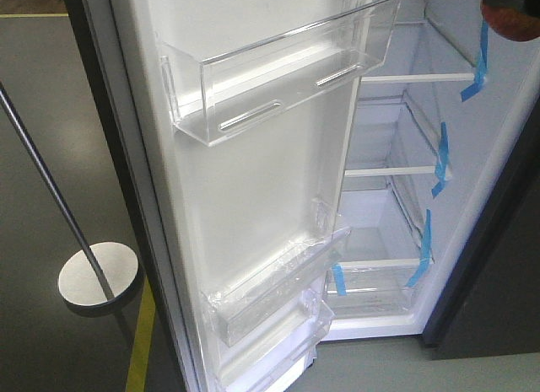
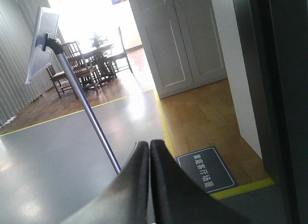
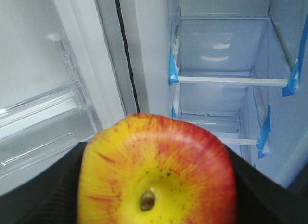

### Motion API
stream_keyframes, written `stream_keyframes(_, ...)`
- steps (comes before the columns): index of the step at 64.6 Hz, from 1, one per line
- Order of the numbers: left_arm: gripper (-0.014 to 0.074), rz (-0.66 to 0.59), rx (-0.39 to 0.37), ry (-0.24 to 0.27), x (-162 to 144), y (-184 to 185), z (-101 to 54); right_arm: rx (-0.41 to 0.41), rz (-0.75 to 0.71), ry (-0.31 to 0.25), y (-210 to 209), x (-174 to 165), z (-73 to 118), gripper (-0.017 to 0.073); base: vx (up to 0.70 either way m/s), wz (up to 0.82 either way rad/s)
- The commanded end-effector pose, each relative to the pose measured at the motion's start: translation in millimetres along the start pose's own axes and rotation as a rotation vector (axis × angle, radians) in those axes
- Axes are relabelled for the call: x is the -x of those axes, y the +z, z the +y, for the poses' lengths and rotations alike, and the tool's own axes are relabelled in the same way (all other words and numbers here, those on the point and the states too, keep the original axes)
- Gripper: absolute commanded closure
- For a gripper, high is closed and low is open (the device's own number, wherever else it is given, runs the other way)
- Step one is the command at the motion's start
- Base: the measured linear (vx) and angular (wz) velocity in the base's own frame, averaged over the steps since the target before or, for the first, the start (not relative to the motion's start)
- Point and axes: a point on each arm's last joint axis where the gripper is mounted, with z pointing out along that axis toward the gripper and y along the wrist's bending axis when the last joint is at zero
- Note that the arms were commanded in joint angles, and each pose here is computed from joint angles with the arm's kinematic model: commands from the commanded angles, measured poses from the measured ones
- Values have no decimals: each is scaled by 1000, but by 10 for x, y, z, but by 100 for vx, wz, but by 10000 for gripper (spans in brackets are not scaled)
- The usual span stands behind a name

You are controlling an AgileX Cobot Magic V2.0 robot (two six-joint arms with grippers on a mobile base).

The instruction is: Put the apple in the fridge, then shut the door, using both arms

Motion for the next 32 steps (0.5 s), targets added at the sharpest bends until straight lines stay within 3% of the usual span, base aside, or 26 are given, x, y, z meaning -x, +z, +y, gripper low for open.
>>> stream_keyframes(1, 600, -92, 17, -9, 121, -15, 25, -12, -127, -7, -178, 159, 21, 524, 0, 0)
stream_keyframes(32, 600, -92, 17, -9, 121, -15, 25, -12, -127, -7, -178, 159, 21, 524, 0, 0)
